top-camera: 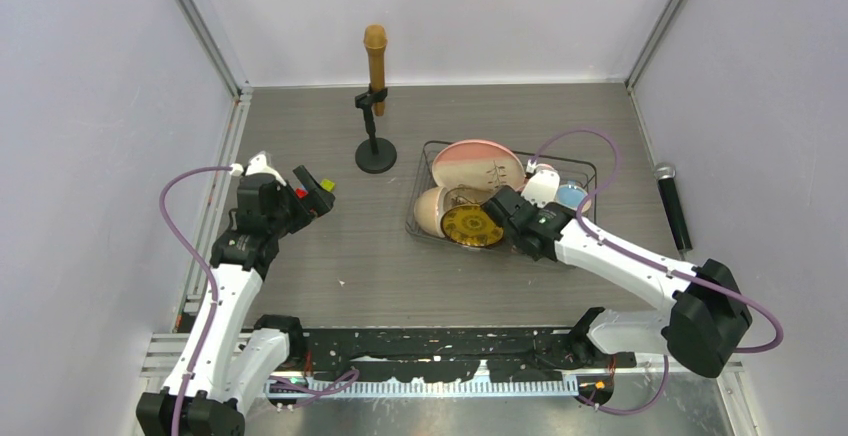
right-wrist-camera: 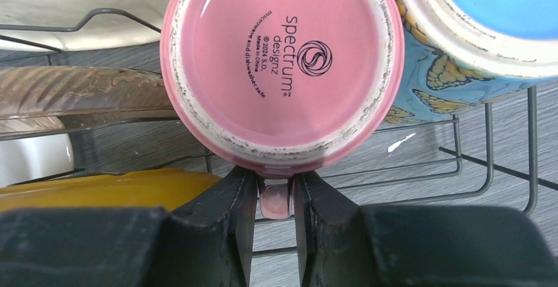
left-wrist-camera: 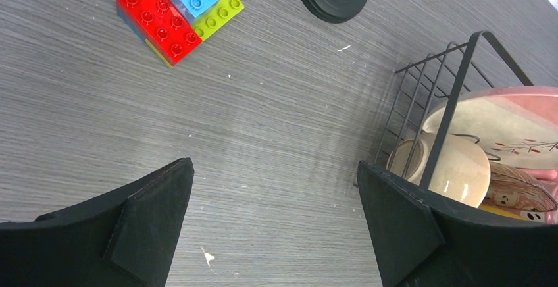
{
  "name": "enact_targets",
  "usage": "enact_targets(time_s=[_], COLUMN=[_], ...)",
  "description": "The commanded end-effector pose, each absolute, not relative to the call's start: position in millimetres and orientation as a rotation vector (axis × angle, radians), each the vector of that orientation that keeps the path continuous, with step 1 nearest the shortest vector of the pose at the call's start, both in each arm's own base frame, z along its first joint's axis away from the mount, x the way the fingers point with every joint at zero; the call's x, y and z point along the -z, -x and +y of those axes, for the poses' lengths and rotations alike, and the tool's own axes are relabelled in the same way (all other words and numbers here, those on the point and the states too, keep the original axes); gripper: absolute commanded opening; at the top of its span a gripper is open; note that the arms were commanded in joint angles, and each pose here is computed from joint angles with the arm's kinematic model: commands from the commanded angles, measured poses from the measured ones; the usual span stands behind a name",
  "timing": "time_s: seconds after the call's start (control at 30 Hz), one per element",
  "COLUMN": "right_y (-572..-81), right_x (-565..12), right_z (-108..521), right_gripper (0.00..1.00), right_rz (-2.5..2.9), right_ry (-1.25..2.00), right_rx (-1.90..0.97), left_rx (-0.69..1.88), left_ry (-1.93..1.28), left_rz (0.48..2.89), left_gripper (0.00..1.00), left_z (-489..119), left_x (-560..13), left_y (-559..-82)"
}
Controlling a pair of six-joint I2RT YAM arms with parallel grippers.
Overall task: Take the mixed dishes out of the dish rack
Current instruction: Pick up the cup from the dish rack.
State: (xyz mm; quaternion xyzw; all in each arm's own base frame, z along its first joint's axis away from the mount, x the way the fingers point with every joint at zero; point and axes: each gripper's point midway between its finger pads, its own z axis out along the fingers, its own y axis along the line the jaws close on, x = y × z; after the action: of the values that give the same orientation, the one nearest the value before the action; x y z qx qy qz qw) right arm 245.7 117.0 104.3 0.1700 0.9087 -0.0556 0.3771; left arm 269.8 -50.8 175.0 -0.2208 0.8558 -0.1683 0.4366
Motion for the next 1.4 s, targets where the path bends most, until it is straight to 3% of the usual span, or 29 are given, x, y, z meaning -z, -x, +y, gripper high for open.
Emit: enact_targets(time_s=[0.0, 1.37], right_y=[-266.9, -252.8], right_x=[-137.2, -243.9], right_z=[108.3, 90.5], right_gripper=[0.0, 0.0], right_rz=[2.123, 1.828], right_ry=[-0.422, -0.419], right_rx=[0.191, 0.089], left_rx=[0.408, 0.397], left_ry=[0.547, 0.55], left_rz=[2.099, 2.108], left_gripper=[0.99, 0.99], left_z=[-47.9, -46.9], left_x=[-179.7, -177.9], left_y=[-274.7, -275.7])
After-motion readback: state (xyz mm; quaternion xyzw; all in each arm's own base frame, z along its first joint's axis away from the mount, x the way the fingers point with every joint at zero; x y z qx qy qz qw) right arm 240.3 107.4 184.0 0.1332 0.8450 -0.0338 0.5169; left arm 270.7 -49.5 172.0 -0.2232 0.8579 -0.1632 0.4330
